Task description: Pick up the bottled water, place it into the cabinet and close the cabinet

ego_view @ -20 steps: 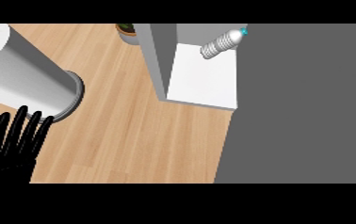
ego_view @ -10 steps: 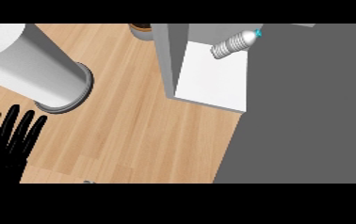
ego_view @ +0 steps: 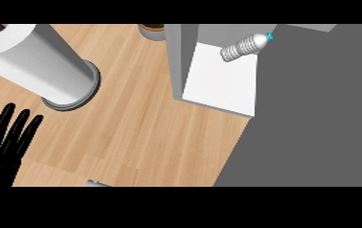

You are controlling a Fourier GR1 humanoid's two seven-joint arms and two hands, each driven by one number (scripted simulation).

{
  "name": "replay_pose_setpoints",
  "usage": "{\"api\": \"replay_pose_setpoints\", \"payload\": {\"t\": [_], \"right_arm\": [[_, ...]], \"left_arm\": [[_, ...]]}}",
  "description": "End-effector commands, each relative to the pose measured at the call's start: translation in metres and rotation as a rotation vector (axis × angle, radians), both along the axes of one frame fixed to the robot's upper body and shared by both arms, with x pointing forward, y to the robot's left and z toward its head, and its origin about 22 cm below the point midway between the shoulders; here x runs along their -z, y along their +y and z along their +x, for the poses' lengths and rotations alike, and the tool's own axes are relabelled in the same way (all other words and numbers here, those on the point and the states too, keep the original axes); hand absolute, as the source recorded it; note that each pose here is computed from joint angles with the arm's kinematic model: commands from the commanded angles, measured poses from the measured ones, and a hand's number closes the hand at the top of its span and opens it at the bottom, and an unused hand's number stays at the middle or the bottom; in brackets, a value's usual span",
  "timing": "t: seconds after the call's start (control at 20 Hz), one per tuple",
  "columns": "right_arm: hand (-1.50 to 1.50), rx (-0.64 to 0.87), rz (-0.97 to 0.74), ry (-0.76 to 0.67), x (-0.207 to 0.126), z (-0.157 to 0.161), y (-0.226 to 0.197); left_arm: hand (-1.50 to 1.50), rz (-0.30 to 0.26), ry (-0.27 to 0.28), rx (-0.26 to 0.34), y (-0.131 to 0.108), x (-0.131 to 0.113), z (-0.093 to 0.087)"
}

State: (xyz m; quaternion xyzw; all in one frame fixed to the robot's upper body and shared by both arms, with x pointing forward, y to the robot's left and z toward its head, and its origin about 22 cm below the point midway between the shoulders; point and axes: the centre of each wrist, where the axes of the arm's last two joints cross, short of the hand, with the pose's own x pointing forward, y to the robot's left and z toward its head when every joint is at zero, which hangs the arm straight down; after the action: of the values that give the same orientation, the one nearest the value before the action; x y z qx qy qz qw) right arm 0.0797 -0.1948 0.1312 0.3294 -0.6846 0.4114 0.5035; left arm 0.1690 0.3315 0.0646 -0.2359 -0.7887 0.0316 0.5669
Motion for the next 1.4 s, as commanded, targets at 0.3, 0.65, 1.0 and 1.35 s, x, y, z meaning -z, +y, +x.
{"api": "replay_pose_setpoints", "payload": {"t": [0.3, 0.65, 1.0, 1.35], "right_arm": [[1.5, -0.096, -0.074, -0.074, -0.014, 0.005, 0.015], [1.5, -0.077, -0.022, -0.038, -0.009, 0.008, 0.016], [1.5, -0.17, 0.032, 0.069, 0.002, 0.006, 0.02], [1.5, -0.053, 0.058, 0.082, 0.004, 0.013, 0.015]], "left_arm": [[-1.5, 0.007, 0.005, 0.012, 0.007, -0.002, 0.0], [-1.5, 0.002, -0.009, 0.007, 0.012, -0.004, 0.004], [-1.5, 0.004, -0.036, 0.038, 0.011, -0.01, 0.008], [-1.5, 0.015, -0.046, 0.03, 0.018, -0.013, 0.011]]}}
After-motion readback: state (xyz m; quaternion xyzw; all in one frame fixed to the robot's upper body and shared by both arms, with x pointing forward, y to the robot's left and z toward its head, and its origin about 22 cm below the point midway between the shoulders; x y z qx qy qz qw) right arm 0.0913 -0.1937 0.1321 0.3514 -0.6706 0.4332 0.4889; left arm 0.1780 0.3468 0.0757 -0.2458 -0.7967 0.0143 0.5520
